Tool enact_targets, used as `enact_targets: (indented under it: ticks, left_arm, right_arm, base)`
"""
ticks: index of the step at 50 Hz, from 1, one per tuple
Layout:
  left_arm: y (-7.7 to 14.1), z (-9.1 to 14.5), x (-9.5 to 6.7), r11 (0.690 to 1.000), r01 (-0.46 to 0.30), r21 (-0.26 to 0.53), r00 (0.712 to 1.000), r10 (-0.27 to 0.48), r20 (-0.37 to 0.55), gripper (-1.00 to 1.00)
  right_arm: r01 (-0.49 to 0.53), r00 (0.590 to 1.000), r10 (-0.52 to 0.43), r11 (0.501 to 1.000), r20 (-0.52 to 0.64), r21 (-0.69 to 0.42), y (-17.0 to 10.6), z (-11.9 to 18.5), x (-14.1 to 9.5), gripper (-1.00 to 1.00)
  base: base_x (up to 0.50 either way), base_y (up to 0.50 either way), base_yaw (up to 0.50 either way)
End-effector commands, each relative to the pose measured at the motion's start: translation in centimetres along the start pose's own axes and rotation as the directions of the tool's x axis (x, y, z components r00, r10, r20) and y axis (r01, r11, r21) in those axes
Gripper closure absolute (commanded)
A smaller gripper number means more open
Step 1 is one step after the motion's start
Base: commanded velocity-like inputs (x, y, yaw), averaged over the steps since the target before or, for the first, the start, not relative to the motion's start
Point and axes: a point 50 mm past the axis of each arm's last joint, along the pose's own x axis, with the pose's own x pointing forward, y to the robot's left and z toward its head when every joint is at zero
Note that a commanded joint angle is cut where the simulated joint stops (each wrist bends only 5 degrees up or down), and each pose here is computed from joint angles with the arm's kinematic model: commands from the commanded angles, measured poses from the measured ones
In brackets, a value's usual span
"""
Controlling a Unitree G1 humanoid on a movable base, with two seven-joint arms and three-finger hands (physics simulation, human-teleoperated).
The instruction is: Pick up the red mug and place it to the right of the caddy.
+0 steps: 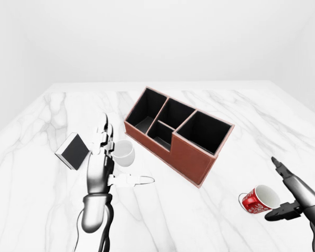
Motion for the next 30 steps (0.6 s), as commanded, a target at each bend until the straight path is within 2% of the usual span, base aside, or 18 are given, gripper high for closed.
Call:
enact_targets:
  ticks: [1, 9, 30]
  left_arm:
    - [-0.1, -0.1, 0.0, 1.000, -0.006, -0.001, 1.000, 0.006, -0.003, -1.00]
    - [0.0, -0.1, 0.0, 1.000, -0.006, -0.002, 1.000, 0.006, -0.004, -1.00]
    - [-0.1, -0.4, 0.1, 1.000, -0.005, -0.001, 1.000, 0.005, -0.013, -1.00]
  right_arm:
    - [0.000, 1.000, 0.000, 1.000, -0.007, -0.020, 0.4, 0.1, 0.6, -1.00]
    - [-0.002, 1.000, 0.001, 0.999, -0.007, -0.044, 0.5, 0.3, 0.9, -1.00]
    - [-0.027, 0.996, 0.022, 0.998, -0.082, -0.064, 2.3, -1.4, 1.5, -1.00]
  base:
    - [0.00, 0.00, 0.00]
    - [0.00, 0.00, 0.00]
    - [0.00, 0.00, 0.00]
